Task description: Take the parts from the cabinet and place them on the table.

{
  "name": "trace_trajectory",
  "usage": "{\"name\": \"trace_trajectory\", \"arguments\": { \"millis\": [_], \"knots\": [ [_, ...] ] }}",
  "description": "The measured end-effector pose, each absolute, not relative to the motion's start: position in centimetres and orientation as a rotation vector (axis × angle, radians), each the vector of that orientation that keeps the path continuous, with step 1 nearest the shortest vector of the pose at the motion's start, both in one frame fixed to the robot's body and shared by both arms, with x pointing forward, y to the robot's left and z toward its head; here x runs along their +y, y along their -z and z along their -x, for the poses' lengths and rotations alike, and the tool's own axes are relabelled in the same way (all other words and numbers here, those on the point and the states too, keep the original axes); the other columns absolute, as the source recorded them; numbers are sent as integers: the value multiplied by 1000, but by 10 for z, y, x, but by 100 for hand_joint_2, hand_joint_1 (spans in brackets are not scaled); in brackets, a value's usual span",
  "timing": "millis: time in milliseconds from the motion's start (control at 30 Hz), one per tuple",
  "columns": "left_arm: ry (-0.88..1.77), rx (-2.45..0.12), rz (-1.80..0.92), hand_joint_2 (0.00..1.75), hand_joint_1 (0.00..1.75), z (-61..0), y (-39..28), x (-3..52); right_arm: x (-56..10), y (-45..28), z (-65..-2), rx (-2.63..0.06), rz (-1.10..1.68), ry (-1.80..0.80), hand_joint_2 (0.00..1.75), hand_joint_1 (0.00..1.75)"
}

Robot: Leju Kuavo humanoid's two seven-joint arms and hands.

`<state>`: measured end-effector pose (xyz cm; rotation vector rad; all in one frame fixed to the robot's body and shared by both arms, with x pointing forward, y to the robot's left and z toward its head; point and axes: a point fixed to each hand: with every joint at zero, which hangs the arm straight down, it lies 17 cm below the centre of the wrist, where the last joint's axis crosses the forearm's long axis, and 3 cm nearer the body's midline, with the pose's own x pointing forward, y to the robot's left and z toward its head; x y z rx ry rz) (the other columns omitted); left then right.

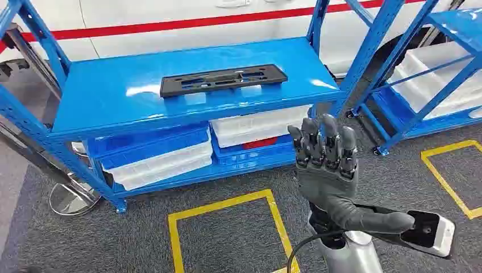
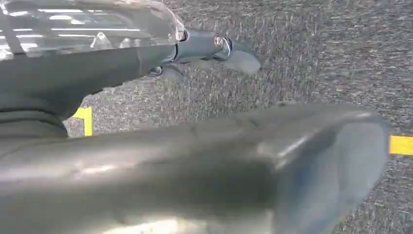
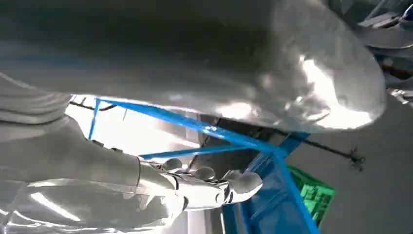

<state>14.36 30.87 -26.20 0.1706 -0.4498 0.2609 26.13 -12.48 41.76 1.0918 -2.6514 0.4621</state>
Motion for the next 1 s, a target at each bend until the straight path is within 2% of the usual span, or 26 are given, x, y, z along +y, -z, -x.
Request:
{"name": "trace_trajectory", "arguments": {
  "millis": [1000],
  "knots": [
    [-241, -442, -151, 0, 0, -143, 263, 298, -117, -405, -257, -2605, -1101, -482, 0, 0]
  ]
}}
